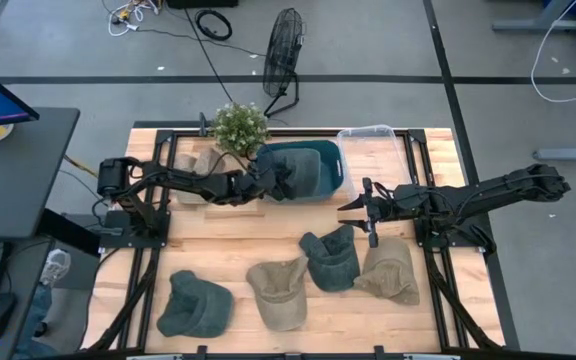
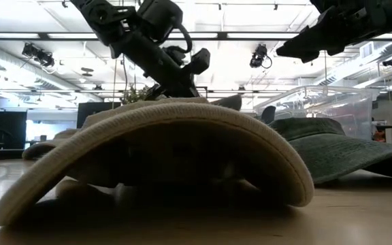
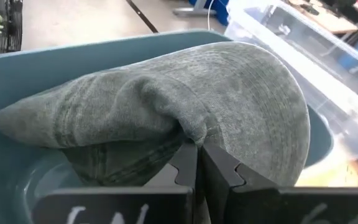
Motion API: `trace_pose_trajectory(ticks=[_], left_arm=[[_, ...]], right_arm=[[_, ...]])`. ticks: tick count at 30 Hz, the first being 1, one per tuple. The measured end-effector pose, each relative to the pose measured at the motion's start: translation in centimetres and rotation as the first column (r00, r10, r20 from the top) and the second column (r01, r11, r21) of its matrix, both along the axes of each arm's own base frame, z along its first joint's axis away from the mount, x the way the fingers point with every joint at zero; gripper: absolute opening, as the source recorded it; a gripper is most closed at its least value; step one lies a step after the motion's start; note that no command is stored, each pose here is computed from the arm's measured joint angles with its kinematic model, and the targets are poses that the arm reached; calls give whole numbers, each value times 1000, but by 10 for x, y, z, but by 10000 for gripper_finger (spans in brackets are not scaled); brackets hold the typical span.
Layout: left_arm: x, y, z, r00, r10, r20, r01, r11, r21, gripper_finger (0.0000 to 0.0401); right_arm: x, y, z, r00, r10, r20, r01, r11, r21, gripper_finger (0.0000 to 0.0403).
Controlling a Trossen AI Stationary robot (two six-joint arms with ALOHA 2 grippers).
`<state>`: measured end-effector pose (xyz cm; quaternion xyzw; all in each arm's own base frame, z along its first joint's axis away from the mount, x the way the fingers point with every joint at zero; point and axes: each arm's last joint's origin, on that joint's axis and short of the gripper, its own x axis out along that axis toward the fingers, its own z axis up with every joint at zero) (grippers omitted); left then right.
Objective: Pick & Place hat
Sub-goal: Put the top dark blue cap into the blue bin, then put the right dark blue cap into the blue bin
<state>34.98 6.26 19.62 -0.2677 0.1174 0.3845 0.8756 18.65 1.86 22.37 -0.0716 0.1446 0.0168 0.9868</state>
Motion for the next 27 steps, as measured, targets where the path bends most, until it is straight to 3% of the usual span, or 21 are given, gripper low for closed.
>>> trace_pose_trajectory(ticks=[9, 17, 23, 27], left_arm=[[-1, 7, 0, 1000, 20, 1, -20, 1000, -2, 24], [-2, 10, -1, 1000, -8, -16, 8, 1000, -9, 86], [-2, 10, 2, 998, -41, -52, 43, 998, 46, 113], [-4, 8, 18, 991, -127, -41, 131, 985, 114, 115]], right_arm=[[0, 0, 0, 1000, -5, -1, 5, 1000, 18, 152], [0, 0, 0, 1000, -6, -1, 6, 1000, 23, 152], [0, 2, 0, 999, 44, -6, -43, 996, 72, 152], [3, 3, -2, 998, 57, -5, -56, 993, 103, 152]])
